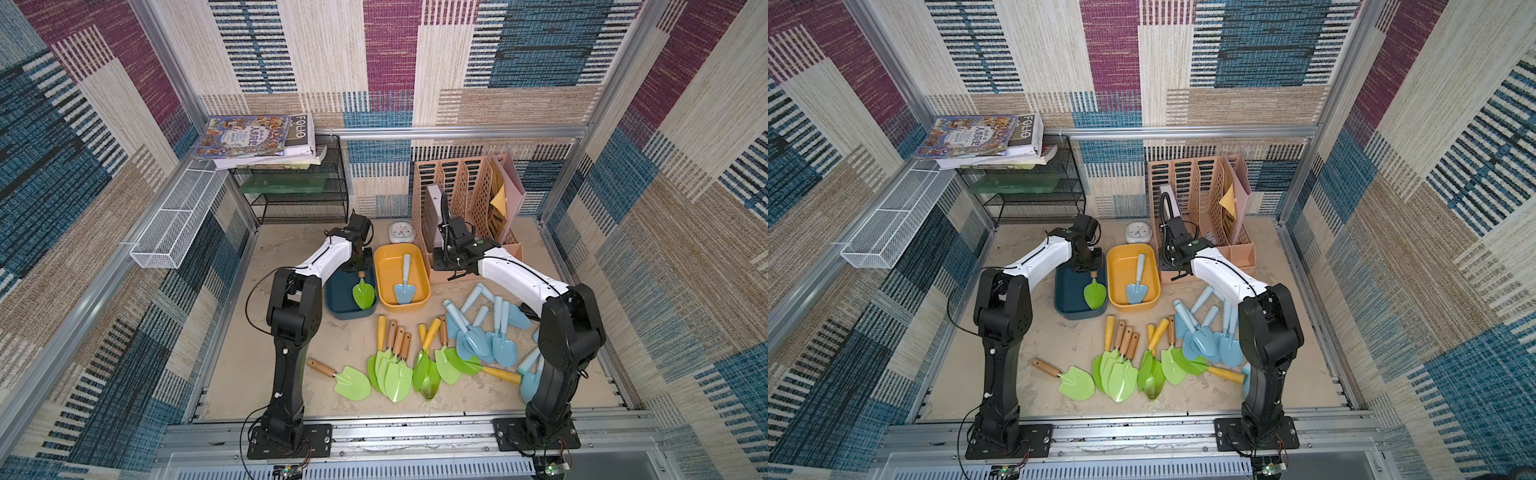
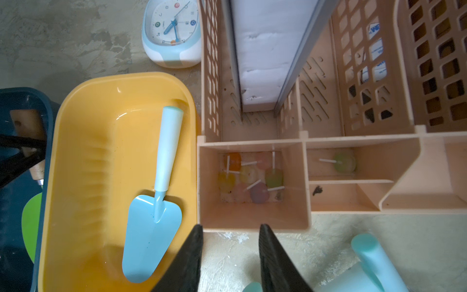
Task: Sort the small shovels by color and place them into the storage box
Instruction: Place the shovel in the storage box.
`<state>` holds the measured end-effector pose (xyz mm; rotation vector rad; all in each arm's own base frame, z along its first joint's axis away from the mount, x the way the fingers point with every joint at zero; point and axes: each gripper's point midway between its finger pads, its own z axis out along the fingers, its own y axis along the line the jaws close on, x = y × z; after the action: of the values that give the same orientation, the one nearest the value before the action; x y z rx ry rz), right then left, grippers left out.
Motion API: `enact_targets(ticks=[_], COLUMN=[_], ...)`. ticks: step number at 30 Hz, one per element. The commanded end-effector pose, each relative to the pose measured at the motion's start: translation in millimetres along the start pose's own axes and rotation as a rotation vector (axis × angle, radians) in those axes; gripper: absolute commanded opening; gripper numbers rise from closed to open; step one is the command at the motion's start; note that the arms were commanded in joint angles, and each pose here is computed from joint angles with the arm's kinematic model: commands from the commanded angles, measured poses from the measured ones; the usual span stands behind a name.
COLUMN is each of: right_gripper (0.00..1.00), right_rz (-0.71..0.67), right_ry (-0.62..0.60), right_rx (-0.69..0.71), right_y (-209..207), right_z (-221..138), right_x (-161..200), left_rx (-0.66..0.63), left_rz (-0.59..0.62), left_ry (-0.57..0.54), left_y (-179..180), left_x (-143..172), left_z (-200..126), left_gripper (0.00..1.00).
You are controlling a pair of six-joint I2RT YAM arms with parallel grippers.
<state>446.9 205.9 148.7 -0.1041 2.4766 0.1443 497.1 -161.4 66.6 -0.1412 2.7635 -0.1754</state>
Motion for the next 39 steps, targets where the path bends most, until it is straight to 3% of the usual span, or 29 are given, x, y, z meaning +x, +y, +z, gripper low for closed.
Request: enact_targets(ticks=[1,5,7,12,16,21,27,33,39], right_gripper=[0.40,0.40,0.40,0.40,0.42,0.45,0.46,0.46,0.46], right_rz=[0.012,0.016,0.019,0.028,0.032,0.023,-0.036,-0.111,-0.118], right_ry=[-0.016,-0.011,-0.009,0.004,0.013,0.011,0.076,0.167,0.186], right_rx=[-0.008,-0.012,-0.014,-0.016,-0.012,0.004,-0.015,0.005,0.038], right_y=[2,2,2,1,-1,-11,-21,-26,-29], right_z=[0,2,4,7,7,-5,-24,-32,-33], right_x=[-3,1,3,10,15,26,65,110,126], left_rx=[0.035,0.030,0.023,0.020,0.029,0.059,0.065,0.061,0.037], left_rz=[-0.023,-0.029,-0.025,-0.011,0.002,0.013,0.004,-0.077,-0.081], left_ry=[0.010,0.034,0.045,0.046,0.021,-0.047,-0.140,-0.174,-0.197], left_y=[-10,-9,-7,-7,-9,-15,-16,-9,-1], left_x=[2,9,12,12,4,-7,-1,30,34], left_z=[3,6,7,4,-11,-50,-98,-106,-111], left_gripper=[0.00,0.01,0.15,0.35,0.46,0.47,0.48,0.48,0.48])
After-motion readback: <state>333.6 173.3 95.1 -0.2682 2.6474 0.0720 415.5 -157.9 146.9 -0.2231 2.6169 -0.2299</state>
